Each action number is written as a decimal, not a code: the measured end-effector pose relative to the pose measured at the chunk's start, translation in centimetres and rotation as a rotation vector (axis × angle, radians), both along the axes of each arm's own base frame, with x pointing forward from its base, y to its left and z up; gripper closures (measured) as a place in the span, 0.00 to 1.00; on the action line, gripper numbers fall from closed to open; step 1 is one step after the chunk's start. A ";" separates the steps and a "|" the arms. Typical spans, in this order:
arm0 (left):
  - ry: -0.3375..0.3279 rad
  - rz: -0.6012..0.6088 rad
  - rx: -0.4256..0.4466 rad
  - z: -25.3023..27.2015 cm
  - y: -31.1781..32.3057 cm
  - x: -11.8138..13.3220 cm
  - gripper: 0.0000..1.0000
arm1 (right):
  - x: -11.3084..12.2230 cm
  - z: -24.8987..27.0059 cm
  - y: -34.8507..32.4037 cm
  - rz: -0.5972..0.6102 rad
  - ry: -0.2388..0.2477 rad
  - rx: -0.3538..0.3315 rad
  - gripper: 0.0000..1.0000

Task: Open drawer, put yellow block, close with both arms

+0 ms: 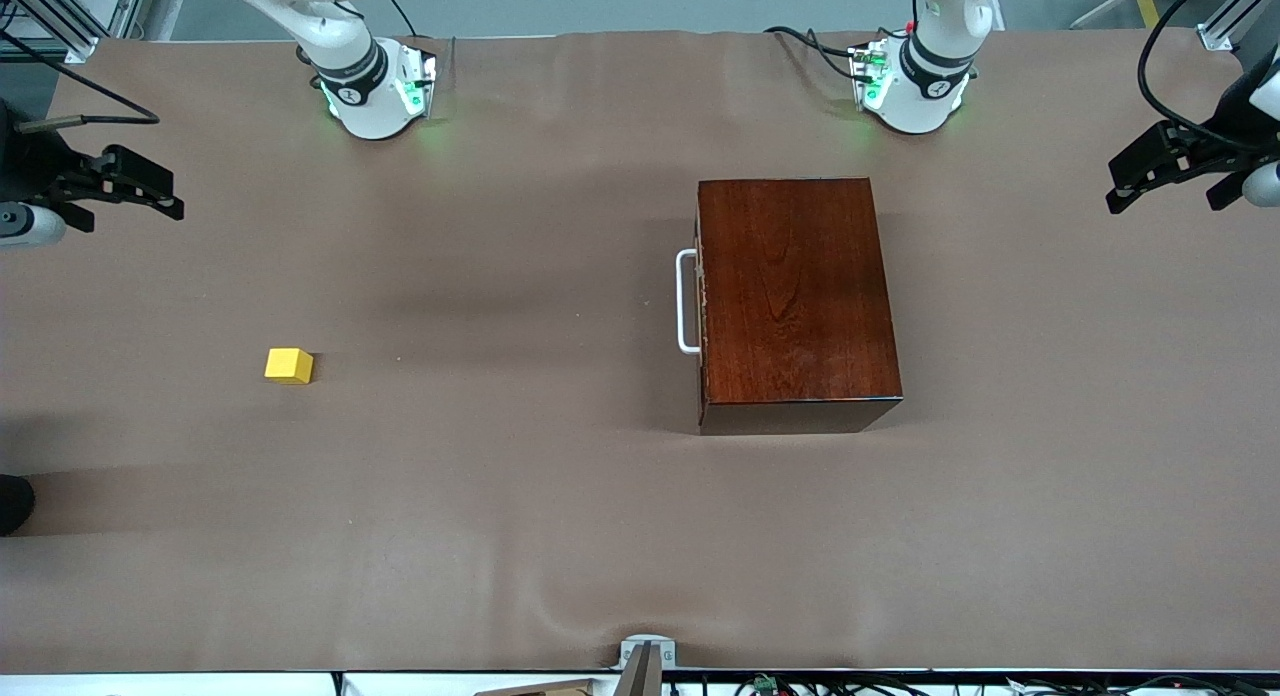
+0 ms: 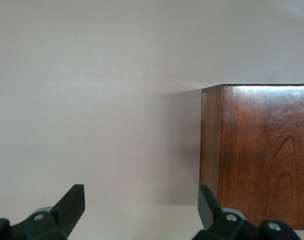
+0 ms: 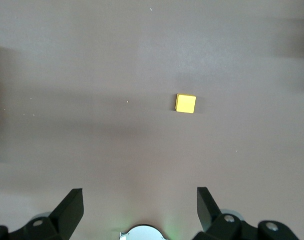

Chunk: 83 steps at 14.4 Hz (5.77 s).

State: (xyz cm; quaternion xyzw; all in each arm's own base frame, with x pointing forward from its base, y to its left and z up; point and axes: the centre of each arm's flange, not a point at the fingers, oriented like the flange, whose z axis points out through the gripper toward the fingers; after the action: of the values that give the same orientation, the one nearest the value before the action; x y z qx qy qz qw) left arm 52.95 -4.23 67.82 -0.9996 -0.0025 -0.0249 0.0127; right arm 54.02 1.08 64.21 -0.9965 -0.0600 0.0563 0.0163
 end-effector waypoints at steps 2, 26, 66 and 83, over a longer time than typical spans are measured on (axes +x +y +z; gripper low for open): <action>-0.002 0.000 0.000 0.1 0.0 0.0 0.00 | 0.0 0.0 0.0 0.000 0.000 0.000 0.00; -0.020 -0.022 -0.056 -17.9 -39.9 1.0 0.00 | 0.0 0.0 0.1 0.001 -0.001 0.005 0.00; -0.132 0.162 0.223 -39.3 -53.3 -5.7 0.00 | 0.3 0.4 -2.1 -0.033 -0.024 -0.046 0.00; -0.222 0.213 0.006 -38.5 -56.9 -7.1 0.00 | 3.7 -5.0 -4.4 -0.065 0.038 -0.042 0.00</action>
State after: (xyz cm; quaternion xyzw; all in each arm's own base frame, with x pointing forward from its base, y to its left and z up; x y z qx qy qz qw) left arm 45.84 -61.17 29.31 -0.9848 -0.1098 -0.1336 0.0177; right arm 57.67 -3.32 59.17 -0.9968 -0.0258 0.0756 -0.0018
